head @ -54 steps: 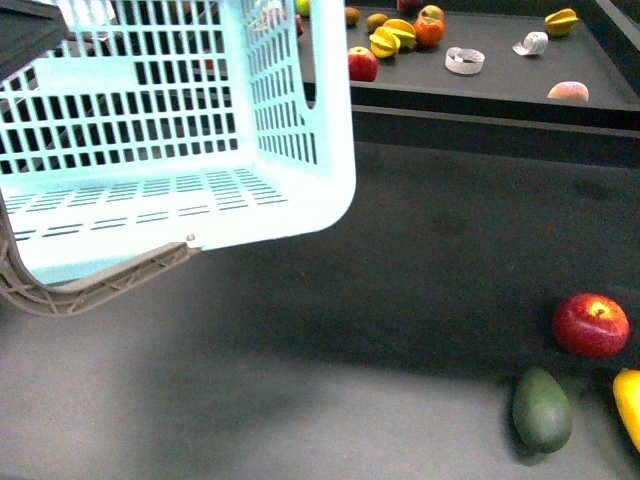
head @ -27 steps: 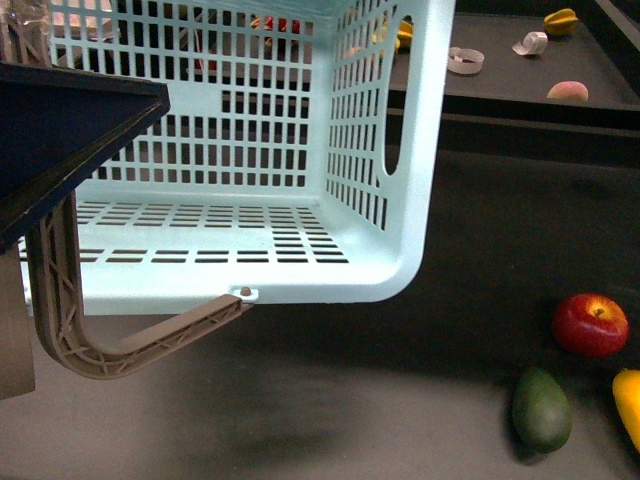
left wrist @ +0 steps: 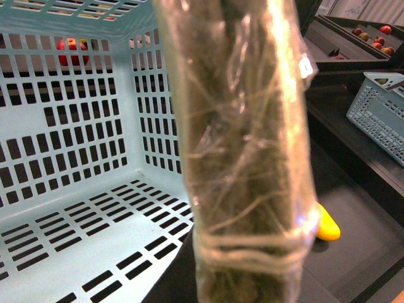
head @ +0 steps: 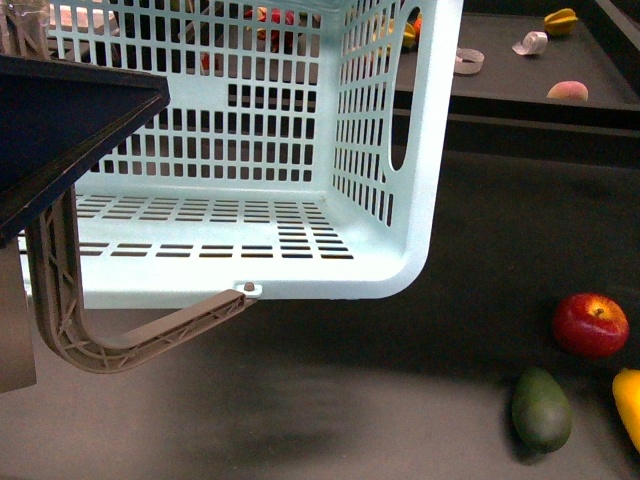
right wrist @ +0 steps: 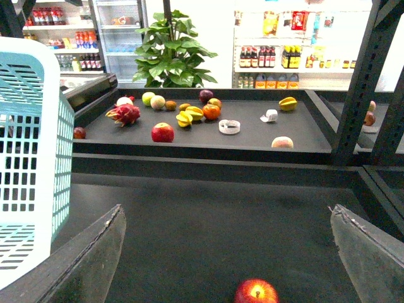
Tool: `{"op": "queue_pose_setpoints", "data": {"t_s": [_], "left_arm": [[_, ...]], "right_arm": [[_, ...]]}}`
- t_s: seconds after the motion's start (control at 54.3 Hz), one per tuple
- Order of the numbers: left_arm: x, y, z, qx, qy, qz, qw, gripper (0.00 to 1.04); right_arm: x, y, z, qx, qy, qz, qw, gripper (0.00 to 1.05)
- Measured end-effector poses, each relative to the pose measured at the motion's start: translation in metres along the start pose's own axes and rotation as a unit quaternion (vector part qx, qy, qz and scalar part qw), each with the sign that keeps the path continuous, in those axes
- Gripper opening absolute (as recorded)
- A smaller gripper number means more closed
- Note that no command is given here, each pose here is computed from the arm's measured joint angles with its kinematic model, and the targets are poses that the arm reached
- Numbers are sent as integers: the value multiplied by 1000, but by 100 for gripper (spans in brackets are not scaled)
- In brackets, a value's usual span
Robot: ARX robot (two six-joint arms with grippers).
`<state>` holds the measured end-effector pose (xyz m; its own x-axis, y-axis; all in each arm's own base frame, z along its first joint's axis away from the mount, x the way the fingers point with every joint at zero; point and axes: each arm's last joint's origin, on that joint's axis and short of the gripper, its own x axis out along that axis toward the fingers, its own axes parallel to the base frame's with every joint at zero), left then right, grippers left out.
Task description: Pick mango with right arm and hold basket with left
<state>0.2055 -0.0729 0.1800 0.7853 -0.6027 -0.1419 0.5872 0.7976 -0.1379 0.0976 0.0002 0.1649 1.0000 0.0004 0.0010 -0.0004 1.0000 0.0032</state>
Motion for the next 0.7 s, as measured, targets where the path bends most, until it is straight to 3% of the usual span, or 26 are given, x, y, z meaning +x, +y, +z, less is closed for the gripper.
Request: {"op": "queue_pose_setpoints", "data": {"t_s": [0.368,0.497,0.7], "left_arm": [[0,0,0,0,0,3,1000,8],[0,0,0,0,0,2,1000,8],[0,0,0,2,0,2,1000,8]], "right_arm": [[0,0,0,0,1,-2,1000,97],[7,-4,-5,-6,37,-69,997,97],[36,-20,-13,-18,70,-80,994,97]]}}
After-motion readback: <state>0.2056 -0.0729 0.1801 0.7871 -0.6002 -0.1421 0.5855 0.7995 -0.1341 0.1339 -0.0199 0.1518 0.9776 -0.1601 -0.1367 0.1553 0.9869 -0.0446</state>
